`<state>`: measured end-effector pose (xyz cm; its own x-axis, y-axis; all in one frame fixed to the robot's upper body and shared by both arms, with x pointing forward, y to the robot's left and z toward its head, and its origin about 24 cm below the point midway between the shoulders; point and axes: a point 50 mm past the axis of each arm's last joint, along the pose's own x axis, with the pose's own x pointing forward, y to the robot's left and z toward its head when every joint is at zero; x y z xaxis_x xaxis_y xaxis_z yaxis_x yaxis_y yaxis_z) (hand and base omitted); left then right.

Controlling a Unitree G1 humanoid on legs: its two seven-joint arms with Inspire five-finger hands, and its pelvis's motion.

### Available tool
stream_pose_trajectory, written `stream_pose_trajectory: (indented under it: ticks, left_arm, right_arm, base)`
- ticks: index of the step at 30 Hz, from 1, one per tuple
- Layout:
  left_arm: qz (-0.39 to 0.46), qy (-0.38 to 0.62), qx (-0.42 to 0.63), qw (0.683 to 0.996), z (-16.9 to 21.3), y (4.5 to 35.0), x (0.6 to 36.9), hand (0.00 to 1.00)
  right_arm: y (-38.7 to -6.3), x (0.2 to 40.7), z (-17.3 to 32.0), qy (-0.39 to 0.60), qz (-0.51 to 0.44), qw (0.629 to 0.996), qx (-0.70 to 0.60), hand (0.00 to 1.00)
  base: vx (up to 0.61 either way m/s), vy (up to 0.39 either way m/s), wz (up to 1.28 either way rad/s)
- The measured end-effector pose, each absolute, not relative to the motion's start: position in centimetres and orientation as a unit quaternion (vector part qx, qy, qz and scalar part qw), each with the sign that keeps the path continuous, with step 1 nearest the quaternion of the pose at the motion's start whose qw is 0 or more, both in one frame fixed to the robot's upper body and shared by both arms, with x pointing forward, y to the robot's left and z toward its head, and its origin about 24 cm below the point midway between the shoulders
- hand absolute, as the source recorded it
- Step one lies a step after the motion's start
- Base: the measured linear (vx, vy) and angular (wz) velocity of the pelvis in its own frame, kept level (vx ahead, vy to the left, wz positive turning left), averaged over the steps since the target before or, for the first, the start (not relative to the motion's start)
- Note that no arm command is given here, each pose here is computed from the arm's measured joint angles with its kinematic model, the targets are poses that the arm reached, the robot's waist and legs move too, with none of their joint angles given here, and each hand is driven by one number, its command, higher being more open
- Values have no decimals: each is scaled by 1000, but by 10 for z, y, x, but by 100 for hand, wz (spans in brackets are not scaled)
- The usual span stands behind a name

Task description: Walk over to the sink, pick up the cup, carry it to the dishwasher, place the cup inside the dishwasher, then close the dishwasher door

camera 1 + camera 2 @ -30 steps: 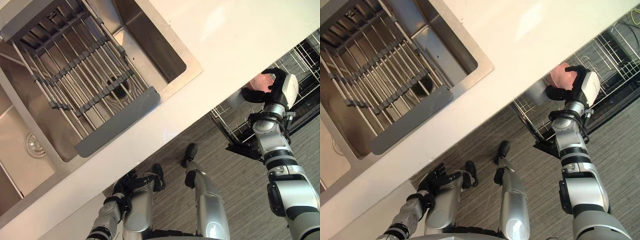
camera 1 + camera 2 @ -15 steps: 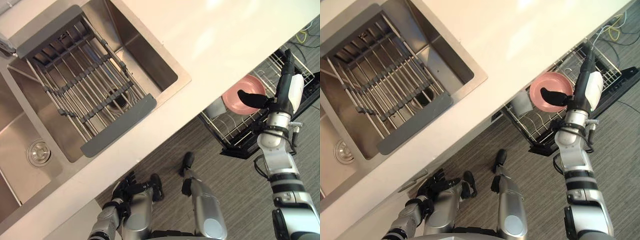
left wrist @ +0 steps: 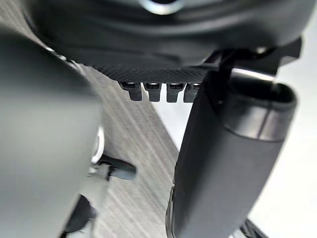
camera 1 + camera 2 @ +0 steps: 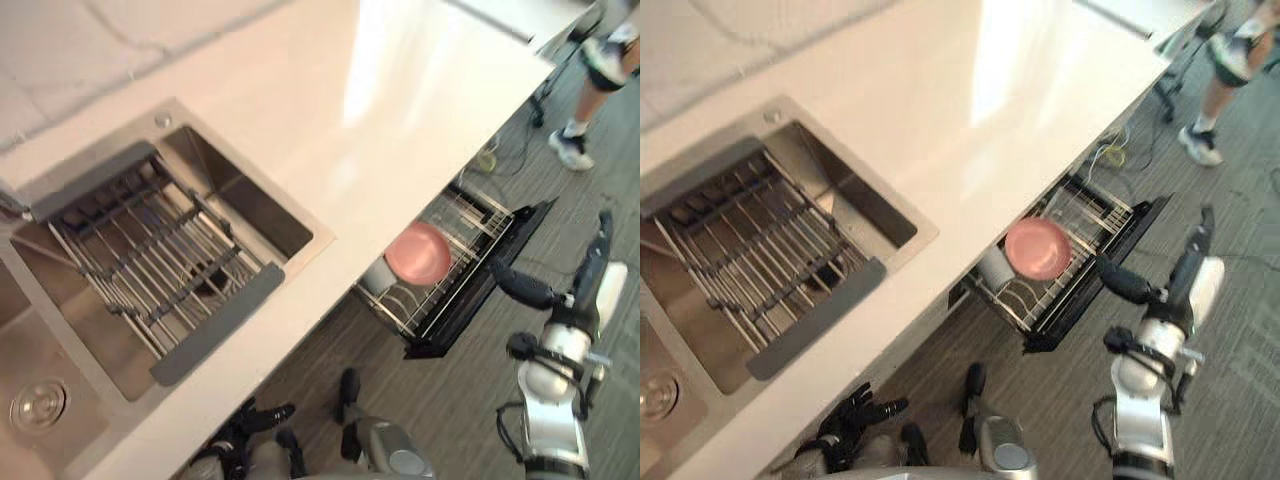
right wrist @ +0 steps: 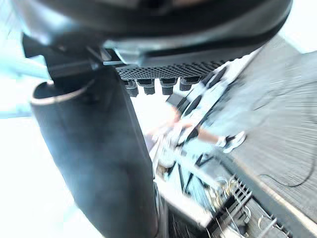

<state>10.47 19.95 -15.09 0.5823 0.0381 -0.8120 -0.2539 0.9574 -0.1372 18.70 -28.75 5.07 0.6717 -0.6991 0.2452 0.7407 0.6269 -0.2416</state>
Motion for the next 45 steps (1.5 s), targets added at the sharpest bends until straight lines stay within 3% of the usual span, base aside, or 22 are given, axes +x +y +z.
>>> stream_pose_trajectory:
  ticks: [11, 17, 30, 45]
  left_arm:
    - [83, 481, -129, 863, -159, 193, 90, 100]
    - [106, 489, -147, 853, -161, 195, 84, 100]
    - [106, 501, -160, 844, -162, 195, 84, 100]
    - [79, 504, -130, 850, -160, 203, 87, 100]
  right_arm:
    - [-285, 150, -41, 55, -412, 893, 171, 100]
    - [-269, 140, -70, 87, -384, 881, 261, 100]
    - [-240, 140, -104, 165, -317, 882, 307, 100]
    - [-262, 145, -113, 245, -259, 903, 239, 100]
  base:
    - [-44, 34, -1]
    - [-35, 12, 2]
    - [-17, 37, 10]
    - [-25, 17, 8]
